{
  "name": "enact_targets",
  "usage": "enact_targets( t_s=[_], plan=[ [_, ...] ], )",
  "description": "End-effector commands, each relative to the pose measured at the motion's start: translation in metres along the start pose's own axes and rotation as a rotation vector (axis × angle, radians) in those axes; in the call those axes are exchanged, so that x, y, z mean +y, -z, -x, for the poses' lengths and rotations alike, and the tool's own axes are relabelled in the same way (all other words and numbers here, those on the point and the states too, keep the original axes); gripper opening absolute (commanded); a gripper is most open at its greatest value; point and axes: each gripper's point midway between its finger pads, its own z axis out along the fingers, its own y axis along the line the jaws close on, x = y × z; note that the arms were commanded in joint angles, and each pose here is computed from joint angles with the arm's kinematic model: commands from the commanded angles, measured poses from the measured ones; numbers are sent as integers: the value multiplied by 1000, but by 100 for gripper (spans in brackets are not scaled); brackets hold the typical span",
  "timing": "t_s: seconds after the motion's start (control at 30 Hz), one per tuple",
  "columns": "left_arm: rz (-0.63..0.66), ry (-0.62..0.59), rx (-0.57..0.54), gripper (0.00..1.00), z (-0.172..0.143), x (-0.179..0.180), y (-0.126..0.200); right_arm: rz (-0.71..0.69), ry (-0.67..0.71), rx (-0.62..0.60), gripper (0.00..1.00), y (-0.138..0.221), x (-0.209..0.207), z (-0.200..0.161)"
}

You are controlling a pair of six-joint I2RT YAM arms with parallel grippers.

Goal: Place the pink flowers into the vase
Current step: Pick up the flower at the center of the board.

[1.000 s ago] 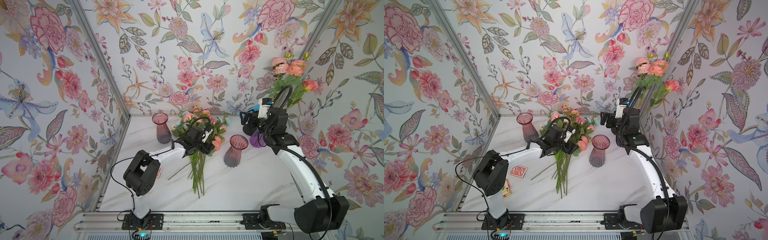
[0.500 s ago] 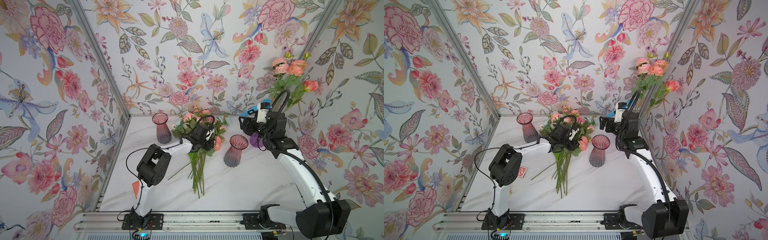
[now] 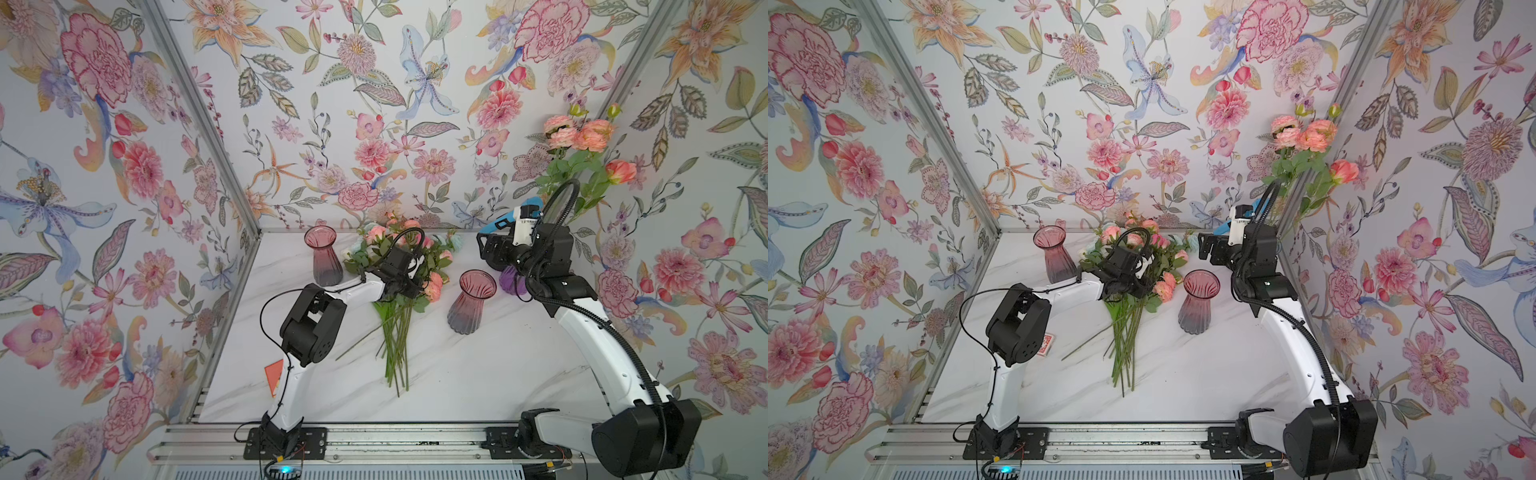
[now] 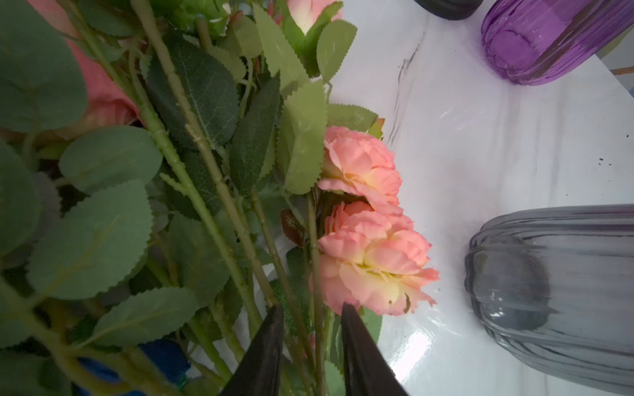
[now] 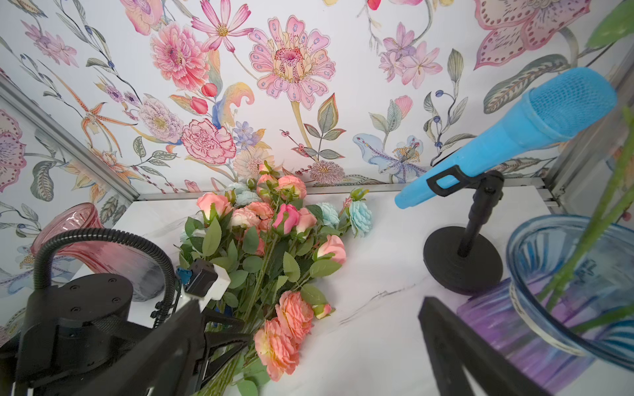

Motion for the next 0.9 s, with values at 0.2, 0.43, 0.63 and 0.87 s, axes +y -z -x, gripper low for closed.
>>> enact_targets(
  t_s=[0.2, 0.43, 0.63, 0.87],
  plan=[
    [-114, -31, 60, 28, -15, -19, 10, 27, -24, 8, 100, 0, 6, -9],
    [-92, -16, 71, 28, -22, -11, 6, 33, -25, 2, 99, 1, 8, -8],
    [-61, -17, 48, 28, -13, -5, 8, 34, -25, 0, 99, 3, 8, -7],
    [-53, -13, 44, 28, -8, -3, 5, 40, -25, 2, 99, 1, 10, -8]
  ],
)
